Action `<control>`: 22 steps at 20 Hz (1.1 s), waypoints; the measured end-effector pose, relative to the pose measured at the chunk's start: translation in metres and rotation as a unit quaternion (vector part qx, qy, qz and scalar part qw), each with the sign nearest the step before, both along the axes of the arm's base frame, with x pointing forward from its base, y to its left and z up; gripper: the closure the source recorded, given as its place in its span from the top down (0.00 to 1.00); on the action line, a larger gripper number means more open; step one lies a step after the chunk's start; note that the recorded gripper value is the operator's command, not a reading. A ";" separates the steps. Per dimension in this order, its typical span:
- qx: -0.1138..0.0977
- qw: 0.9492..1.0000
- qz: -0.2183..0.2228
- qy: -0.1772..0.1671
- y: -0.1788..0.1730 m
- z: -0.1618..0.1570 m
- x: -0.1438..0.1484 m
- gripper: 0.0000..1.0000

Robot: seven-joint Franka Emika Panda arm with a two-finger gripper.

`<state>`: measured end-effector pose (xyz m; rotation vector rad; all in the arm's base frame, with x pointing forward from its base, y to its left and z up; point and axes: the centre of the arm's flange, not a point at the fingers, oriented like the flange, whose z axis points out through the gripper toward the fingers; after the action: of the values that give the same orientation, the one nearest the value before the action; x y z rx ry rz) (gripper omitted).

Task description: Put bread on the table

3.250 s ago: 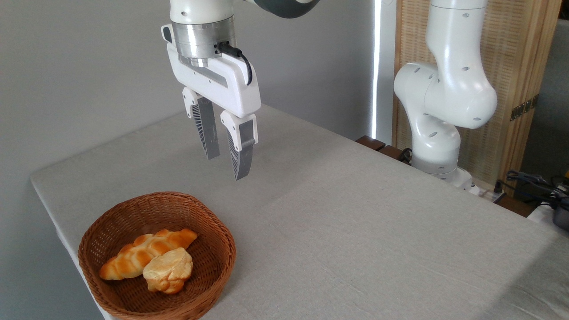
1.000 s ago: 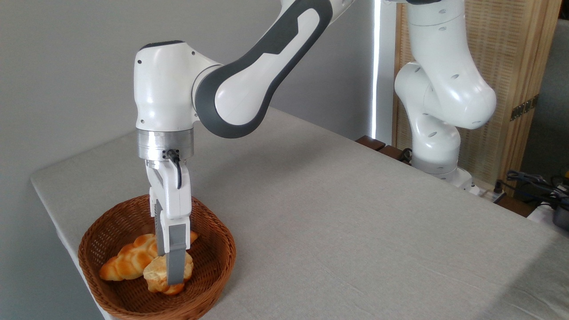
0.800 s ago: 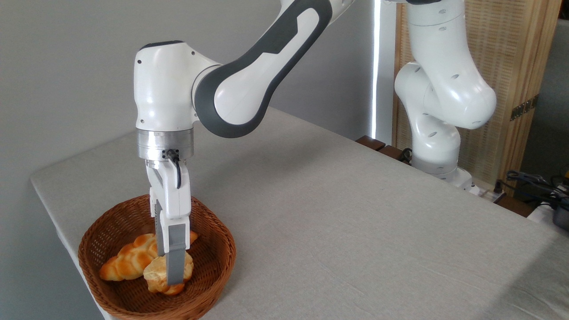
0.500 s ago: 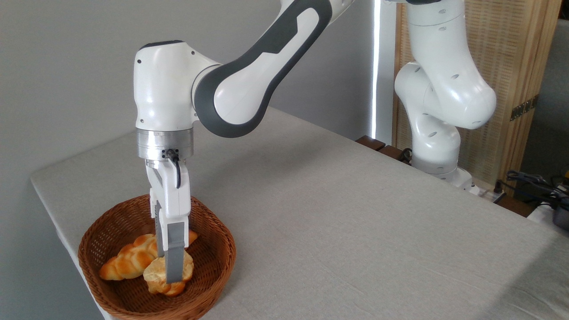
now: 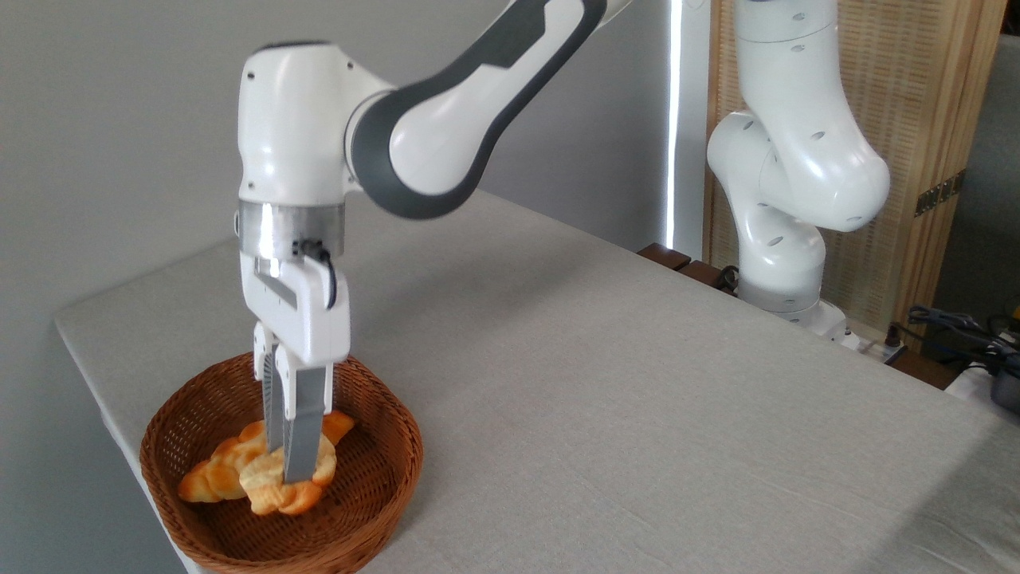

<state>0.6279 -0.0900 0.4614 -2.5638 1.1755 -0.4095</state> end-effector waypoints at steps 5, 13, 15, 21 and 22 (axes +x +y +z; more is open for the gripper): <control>-0.047 0.997 0.057 0.038 0.009 0.048 -0.030 0.49; -0.084 0.980 0.085 0.157 0.013 0.036 -0.099 0.56; -0.081 0.977 0.080 0.182 0.009 0.014 -0.118 0.82; -0.070 0.972 0.067 0.215 -0.005 -0.019 -0.141 1.00; -0.070 0.972 0.067 0.215 -0.005 -0.018 -0.141 1.00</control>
<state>0.4870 -0.0952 0.4430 -2.9296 1.1264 0.1080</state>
